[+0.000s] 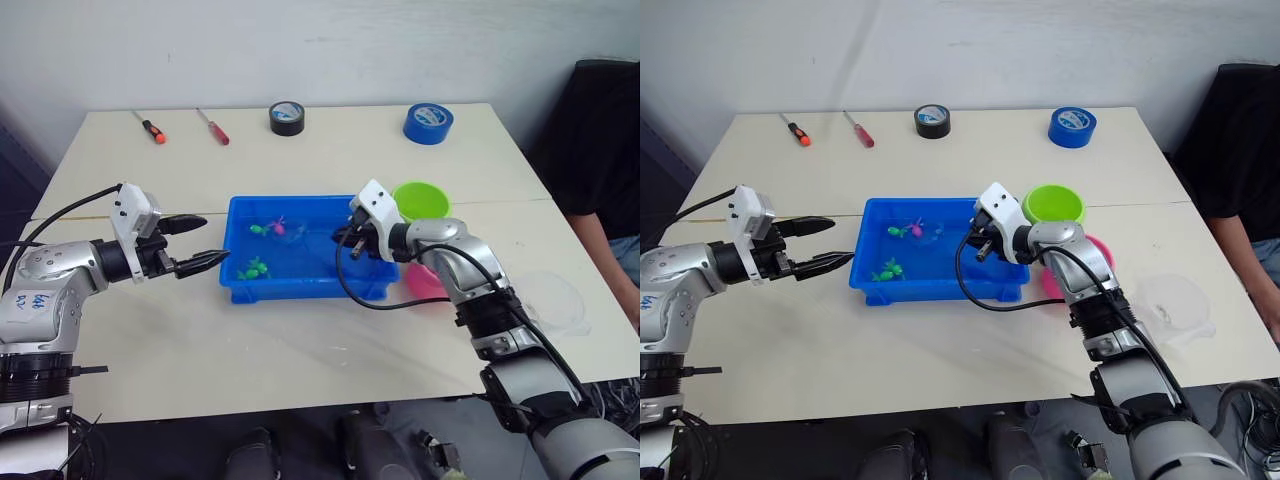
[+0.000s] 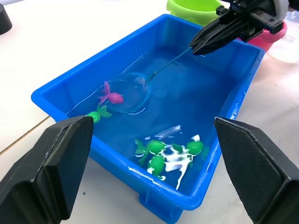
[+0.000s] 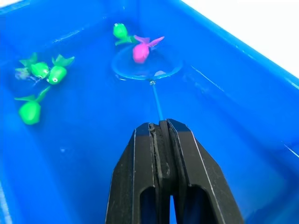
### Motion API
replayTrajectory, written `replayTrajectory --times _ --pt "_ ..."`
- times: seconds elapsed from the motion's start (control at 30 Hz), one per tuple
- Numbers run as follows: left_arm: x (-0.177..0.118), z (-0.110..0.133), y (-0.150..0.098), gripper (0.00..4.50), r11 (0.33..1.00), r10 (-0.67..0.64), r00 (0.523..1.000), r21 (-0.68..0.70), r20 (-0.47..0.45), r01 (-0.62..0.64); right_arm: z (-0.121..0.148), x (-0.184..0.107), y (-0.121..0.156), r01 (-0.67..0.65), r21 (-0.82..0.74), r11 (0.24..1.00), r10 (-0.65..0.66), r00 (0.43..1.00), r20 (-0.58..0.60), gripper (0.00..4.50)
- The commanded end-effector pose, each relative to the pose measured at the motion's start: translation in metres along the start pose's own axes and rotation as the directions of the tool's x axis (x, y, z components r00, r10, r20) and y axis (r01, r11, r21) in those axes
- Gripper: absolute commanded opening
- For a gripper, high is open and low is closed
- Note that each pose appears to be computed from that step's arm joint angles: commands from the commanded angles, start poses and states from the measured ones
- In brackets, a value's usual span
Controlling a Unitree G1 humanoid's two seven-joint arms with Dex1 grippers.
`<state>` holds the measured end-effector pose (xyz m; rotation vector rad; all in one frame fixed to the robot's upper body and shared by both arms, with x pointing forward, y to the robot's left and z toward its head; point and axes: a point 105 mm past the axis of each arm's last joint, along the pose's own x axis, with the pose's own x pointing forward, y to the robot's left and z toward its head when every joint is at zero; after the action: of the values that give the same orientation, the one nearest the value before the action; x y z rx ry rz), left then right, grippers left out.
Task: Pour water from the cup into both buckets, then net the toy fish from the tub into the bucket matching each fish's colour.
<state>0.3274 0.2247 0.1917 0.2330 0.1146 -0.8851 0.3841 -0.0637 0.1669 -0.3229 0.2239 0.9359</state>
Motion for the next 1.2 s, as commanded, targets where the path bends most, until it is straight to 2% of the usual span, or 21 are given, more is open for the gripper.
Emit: replayTrajectory --times 0.03,0.17,0.3,0.4,0.5,0.6,0.67,0.87,1.07,1.2 --pt "0.005 0.011 0.001 4.48 1.000 -0.030 0.999 0.008 0.042 0.029 0.019 -0.023 0.006 -0.003 -0.041 0.999 0.006 0.997 0.076 0.00" --pt "0.018 0.018 0.000 4.48 0.997 -0.079 0.994 -0.004 0.072 0.080 0.016 -0.045 0.014 0.007 -0.073 0.997 -0.001 0.997 0.081 0.00" --pt "0.039 0.032 -0.010 4.48 0.981 -0.191 0.974 -0.010 0.121 0.193 0.014 -0.078 0.018 0.077 -0.143 0.987 -0.063 0.993 0.096 0.00" --pt "0.057 0.023 -0.033 4.48 0.933 -0.352 0.936 0.085 0.016 0.349 0.008 -0.117 0.016 0.206 -0.178 0.962 -0.191 0.977 0.100 0.00" --pt "0.070 0.026 -0.040 4.48 0.910 -0.407 0.913 0.094 0.033 0.403 0.004 -0.142 0.025 0.262 -0.166 0.951 -0.247 0.963 0.105 0.00" --pt "0.086 0.037 -0.049 4.48 0.883 -0.467 0.880 0.099 0.085 0.459 0.004 -0.170 0.028 0.361 -0.127 0.924 -0.347 0.931 0.117 0.00" --pt "0.099 0.042 -0.059 4.48 0.849 -0.527 0.845 0.115 0.096 0.516 0.000 -0.196 0.026 0.463 -0.120 0.878 -0.455 0.886 0.083 0.00" --pt "0.120 0.054 -0.074 4.48 0.798 -0.603 0.785 0.132 0.141 0.588 -0.006 -0.239 0.036 0.549 -0.159 0.821 -0.555 0.832 0.011 0.00" --pt "0.129 0.063 -0.085 4.48 0.763 -0.647 0.744 0.151 0.168 0.629 -0.015 -0.265 0.038 0.582 -0.303 0.754 -0.631 0.770 -0.093 0.00" --pt "0.133 0.061 -0.087 4.48 0.755 -0.656 0.738 0.165 0.158 0.635 -0.022 -0.272 0.036 0.487 -0.570 0.662 -0.667 0.729 -0.151 0.00"
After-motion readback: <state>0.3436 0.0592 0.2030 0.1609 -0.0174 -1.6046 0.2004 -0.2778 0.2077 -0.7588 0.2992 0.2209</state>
